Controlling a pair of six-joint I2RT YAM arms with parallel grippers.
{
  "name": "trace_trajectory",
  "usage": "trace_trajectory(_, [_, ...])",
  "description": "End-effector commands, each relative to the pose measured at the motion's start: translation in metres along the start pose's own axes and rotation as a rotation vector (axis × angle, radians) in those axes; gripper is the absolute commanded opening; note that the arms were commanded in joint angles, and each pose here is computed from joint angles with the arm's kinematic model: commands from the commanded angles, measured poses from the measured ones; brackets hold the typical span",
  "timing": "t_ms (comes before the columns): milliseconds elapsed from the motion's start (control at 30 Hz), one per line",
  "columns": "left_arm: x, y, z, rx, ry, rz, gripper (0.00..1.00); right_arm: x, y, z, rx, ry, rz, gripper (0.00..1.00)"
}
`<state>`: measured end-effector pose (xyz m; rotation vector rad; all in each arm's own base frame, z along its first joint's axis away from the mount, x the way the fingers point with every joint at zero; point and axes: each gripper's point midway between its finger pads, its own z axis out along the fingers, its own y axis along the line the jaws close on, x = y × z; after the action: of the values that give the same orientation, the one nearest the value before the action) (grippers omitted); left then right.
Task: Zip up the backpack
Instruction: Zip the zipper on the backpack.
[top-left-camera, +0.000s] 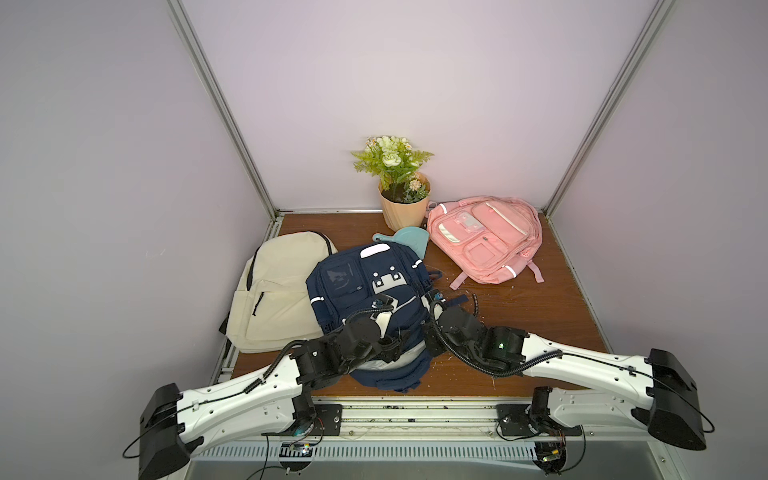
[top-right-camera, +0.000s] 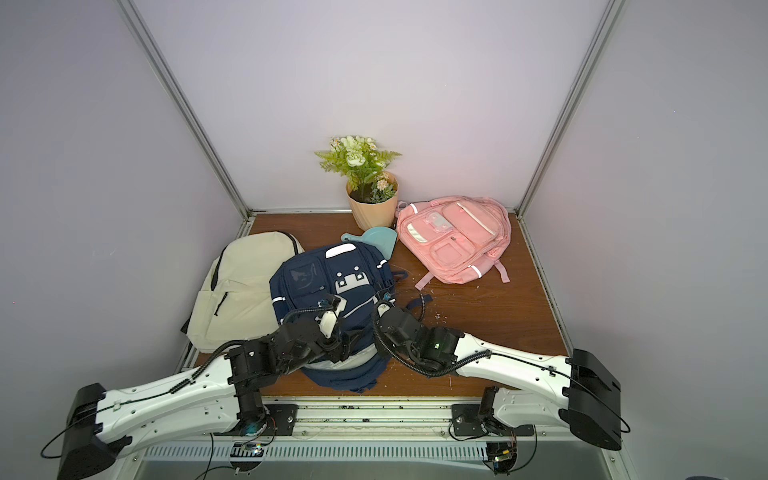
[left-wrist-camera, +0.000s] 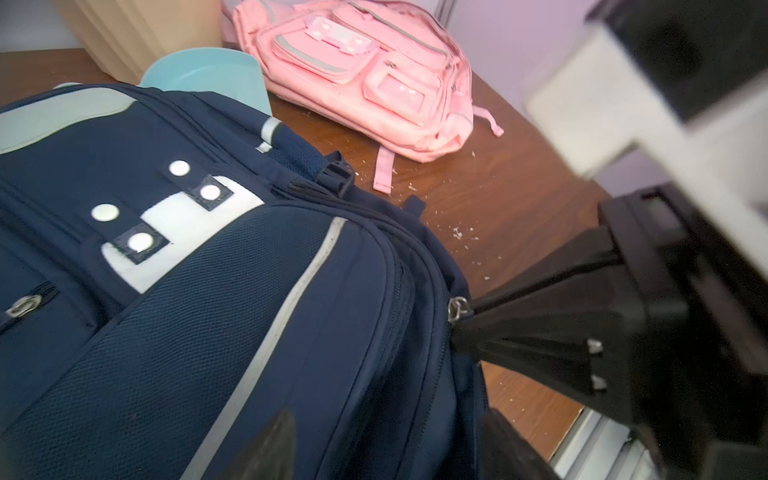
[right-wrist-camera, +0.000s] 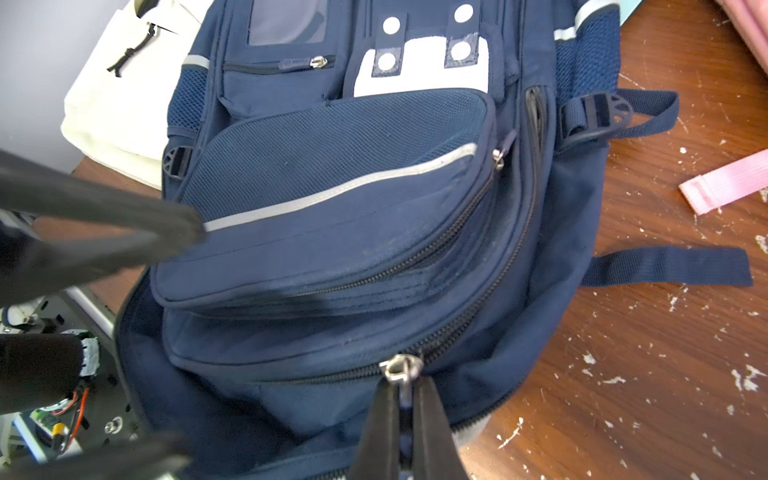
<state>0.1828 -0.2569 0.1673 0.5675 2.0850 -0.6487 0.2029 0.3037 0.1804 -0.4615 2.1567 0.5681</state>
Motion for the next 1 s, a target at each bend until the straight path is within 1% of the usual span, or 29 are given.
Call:
trace_trajectory(0, [-0.006,-0.019,0.007,0.074,-0.047,0.067,0.65,-0.043,0.019,-0.017,-0.067,-0.123,0.038,0.00])
trace_trajectory(100, [0.000,-0.020,0.015,0.073,-0.024,0.089,0.62,-0.043,0.022,-0.016,-0.081,-0.123,0.042,0.00])
trace_trajectory(233, [0.010,-0.010,0.026,0.005,0.027,0.113,0.53,-0.044,0.028,-0.016,-0.103,-0.123,0.040,0.00])
trace_trajectory(367, [0.020,0.002,0.035,-0.066,0.053,0.119,0.39,-0.044,0.037,-0.016,-0.124,-0.117,0.025,0.00])
trace_trajectory(467, [0.025,0.009,0.038,-0.101,0.063,0.122,0.26,-0.041,0.040,-0.015,-0.126,-0.108,0.016,0.00])
trace_trajectory(567, [0.030,0.014,0.038,-0.121,0.068,0.120,0.11,-0.037,0.033,-0.013,-0.091,-0.099,0.016,0.00])
trace_trajectory(667, [0.035,0.021,0.035,-0.139,0.070,0.112,0.02,-0.032,0.016,-0.009,-0.025,-0.078,0.019,0.00])
trace_trajectory(733, [0.040,0.027,0.031,-0.160,0.074,0.106,0.00,-0.032,0.003,-0.009,0.002,-0.067,0.031,0.00])
trace_trajectory(967, [0.059,0.036,0.024,-0.169,0.105,0.093,0.00,-0.040,-0.057,-0.003,0.114,-0.046,0.075,0.00])
